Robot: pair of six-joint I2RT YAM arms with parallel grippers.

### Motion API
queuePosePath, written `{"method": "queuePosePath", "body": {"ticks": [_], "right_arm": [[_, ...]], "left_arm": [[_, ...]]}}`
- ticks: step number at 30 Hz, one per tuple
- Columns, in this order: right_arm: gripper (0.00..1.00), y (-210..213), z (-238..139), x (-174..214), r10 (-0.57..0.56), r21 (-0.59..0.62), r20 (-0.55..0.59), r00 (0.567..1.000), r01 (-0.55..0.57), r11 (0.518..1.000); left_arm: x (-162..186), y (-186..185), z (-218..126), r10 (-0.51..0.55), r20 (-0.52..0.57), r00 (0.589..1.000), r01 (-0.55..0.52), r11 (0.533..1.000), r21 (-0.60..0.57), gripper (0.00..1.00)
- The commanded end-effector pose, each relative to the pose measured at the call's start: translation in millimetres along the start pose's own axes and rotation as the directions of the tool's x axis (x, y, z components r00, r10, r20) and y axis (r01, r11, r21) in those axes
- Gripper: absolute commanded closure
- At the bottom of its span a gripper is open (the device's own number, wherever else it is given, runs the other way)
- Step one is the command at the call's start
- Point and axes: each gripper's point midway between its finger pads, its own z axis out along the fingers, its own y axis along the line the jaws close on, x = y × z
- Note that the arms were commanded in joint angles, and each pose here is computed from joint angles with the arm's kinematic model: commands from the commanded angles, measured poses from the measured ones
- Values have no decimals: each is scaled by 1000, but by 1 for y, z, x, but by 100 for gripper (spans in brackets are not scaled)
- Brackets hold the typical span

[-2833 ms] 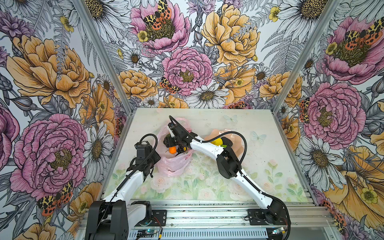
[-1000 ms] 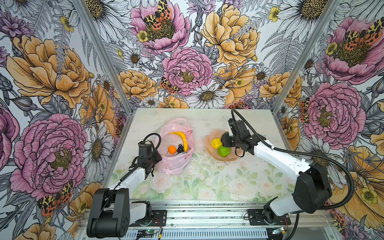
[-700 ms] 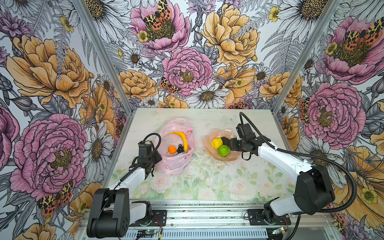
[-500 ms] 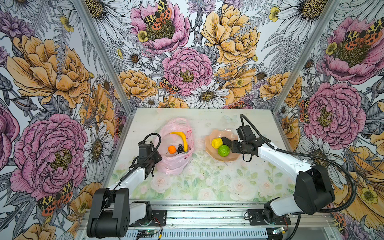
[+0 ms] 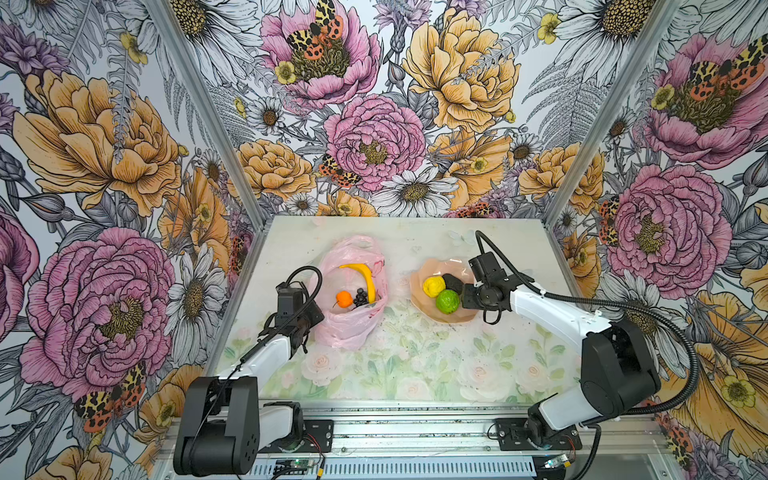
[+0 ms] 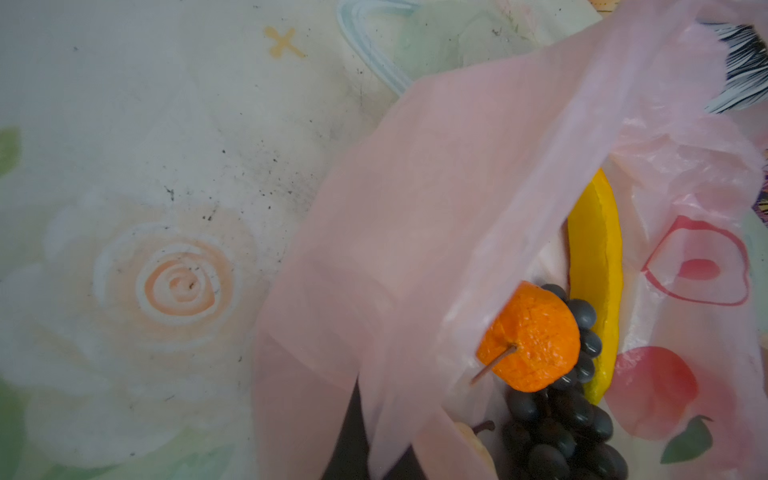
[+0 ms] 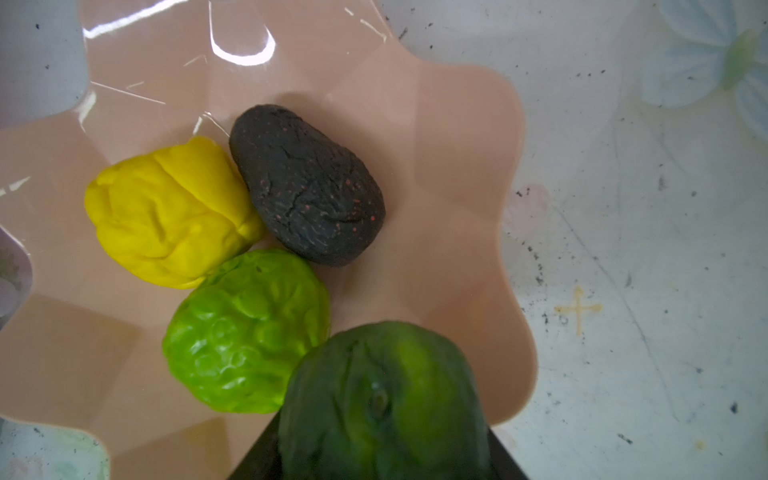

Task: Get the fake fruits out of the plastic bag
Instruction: 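Carry the dark green fruit over the pink bowl and lower it in, then open the right gripper and raise it away from the bowl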

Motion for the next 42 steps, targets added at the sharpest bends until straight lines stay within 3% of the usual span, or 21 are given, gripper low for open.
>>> {"method": "queuePosePath", "body": {"ticks": [1, 14, 20, 35, 42], "right_arm": [[46, -3, 3, -10, 8, 30, 19, 1000, -8, 1000], [45, 3, 25, -18, 0, 46, 4, 1000, 0, 999], [39, 6, 28, -18, -4, 43, 3, 1000, 4, 999], [26, 8, 13, -27, -3, 44, 52, 999, 0, 999], [24, 10, 1, -33, -5, 33, 88, 996, 2, 999]], "left_arm": [[-7, -8, -1, 21, 26, 999, -21, 1000, 22, 100], [-7, -7, -2, 21, 26, 999, -22, 1000, 22, 100], [-7, -8, -2, 21, 26, 999, -21, 1000, 21, 100], [-2, -9, -4, 15, 18, 1000, -16, 1000, 19, 100], [22, -18, 3, -19, -44, 999, 20, 999, 31, 100]]}}
